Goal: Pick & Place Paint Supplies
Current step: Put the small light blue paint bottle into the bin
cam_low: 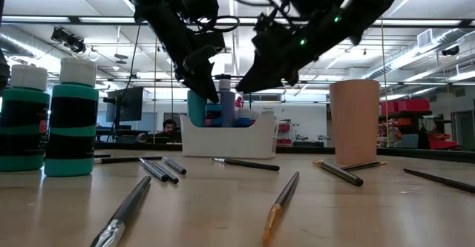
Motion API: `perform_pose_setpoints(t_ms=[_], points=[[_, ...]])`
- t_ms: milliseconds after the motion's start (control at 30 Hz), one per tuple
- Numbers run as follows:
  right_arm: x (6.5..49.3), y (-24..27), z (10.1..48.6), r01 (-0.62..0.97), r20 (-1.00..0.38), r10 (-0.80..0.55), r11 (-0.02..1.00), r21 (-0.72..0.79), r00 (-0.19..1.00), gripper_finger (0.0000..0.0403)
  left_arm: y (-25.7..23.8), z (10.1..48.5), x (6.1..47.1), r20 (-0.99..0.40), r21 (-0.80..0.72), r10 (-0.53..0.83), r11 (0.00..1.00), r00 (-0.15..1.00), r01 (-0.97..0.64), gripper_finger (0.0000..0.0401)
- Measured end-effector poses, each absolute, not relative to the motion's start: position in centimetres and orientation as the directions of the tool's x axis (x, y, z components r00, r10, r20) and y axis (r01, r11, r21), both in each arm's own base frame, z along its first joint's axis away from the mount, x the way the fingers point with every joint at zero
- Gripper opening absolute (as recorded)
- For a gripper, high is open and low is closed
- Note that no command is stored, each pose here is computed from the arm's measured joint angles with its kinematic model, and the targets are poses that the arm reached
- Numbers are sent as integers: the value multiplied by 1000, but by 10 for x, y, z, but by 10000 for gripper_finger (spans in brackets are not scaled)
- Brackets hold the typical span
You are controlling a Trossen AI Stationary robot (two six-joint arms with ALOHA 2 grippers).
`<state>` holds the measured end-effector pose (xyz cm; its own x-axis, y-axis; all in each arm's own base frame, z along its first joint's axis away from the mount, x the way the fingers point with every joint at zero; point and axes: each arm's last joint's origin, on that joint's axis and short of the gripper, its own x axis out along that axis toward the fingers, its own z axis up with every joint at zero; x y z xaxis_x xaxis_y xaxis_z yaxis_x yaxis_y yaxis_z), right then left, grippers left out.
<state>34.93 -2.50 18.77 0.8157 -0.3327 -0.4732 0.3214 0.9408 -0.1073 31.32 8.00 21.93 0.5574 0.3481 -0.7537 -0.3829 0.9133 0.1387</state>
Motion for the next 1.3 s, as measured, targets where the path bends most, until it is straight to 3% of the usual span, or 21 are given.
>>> perform_pose_setpoints(t_ms=[400,767,1133,1300], points=[[365,-52,152,338,-457,-316,940,-35,832,11,80,219,313,-756,151,350,916,553,-372,146],[368,-55,149,325,-436,-300,946,-18,849,4,80,219,312,-761,178,343,927,550,-331,148],[367,-58,147,323,-450,-287,946,4,846,1,82,220,312,-741,245,417,898,526,-366,194],[367,-58,147,322,-454,-285,947,3,844,1,76,223,312,-750,186,342,930,566,-316,198]])
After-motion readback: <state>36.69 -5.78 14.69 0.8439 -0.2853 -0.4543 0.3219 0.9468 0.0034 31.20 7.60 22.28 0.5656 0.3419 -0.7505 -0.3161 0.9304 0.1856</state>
